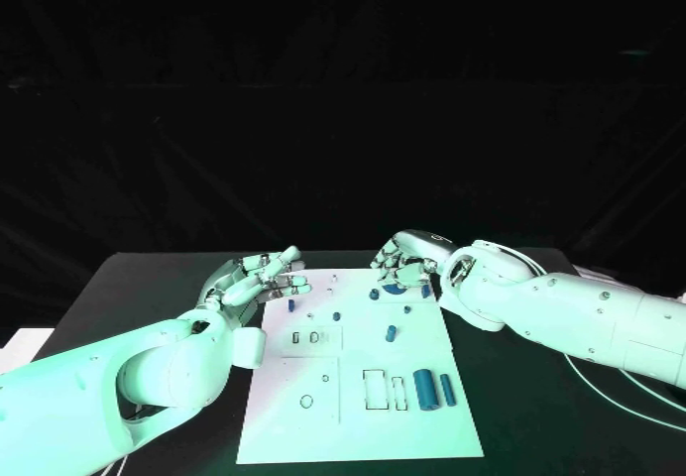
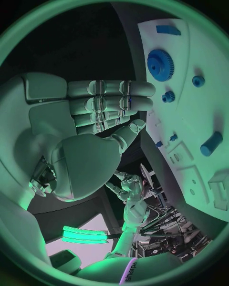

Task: Assemble the parts on the task board

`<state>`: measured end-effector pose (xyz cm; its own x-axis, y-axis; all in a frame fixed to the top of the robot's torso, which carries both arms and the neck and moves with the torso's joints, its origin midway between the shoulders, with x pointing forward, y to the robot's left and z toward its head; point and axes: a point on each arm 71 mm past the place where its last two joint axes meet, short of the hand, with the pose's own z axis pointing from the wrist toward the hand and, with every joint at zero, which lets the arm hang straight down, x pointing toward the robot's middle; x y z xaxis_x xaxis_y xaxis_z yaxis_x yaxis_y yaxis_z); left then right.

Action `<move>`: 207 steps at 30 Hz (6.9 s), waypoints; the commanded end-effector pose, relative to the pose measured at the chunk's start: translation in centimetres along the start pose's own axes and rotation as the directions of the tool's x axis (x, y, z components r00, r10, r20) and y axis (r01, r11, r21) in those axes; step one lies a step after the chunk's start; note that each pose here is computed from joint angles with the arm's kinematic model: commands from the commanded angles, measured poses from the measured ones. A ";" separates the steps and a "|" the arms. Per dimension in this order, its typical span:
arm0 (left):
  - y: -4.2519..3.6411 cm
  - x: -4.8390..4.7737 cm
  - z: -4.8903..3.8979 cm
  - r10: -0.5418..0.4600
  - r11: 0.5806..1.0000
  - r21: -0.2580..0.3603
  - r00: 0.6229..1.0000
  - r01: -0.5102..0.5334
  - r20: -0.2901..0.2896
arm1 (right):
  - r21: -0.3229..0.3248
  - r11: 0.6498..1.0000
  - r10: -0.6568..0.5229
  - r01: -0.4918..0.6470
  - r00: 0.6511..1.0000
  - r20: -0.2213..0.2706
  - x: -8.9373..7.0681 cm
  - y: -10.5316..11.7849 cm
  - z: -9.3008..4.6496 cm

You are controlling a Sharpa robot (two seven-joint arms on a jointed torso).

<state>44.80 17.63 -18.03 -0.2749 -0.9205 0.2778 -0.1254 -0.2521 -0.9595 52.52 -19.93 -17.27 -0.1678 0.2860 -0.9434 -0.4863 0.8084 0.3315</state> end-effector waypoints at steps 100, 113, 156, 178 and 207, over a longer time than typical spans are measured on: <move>-0.98 1.87 -1.09 -0.059 0.998 -0.033 0.995 0.057 -0.078 | 0.089 0.973 -0.222 0.215 0.972 0.073 1.0 4.6 6.3; -0.99 1.95 -1.08 -0.060 0.998 -0.035 0.995 0.057 -0.082 | 0.085 0.973 -0.221 0.215 0.973 0.071 1.2 4.9 6.8; -1.01 1.52 -0.76 -0.063 0.998 -0.037 0.994 0.060 -0.087 | 0.342 0.940 0.010 -0.021 0.999 0.033 -5.4 -2.8 -1.3; -0.96 1.51 -0.69 -0.062 0.998 -0.038 0.994 0.059 -0.087 | 0.368 0.929 -0.013 0.034 0.998 -0.060 -3.4 -3.0 -0.4; -0.95 1.43 -0.69 -0.062 0.997 -0.042 0.994 0.059 -0.088 | 0.383 0.912 -0.126 0.144 0.989 -0.073 -2.3 -2.7 0.1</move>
<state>43.92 16.96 -16.86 -0.3282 -0.8843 0.3320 -0.1830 -0.2852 -0.9408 54.42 -22.63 -15.56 -0.1869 0.2145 -0.9587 -0.1515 0.9579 0.2439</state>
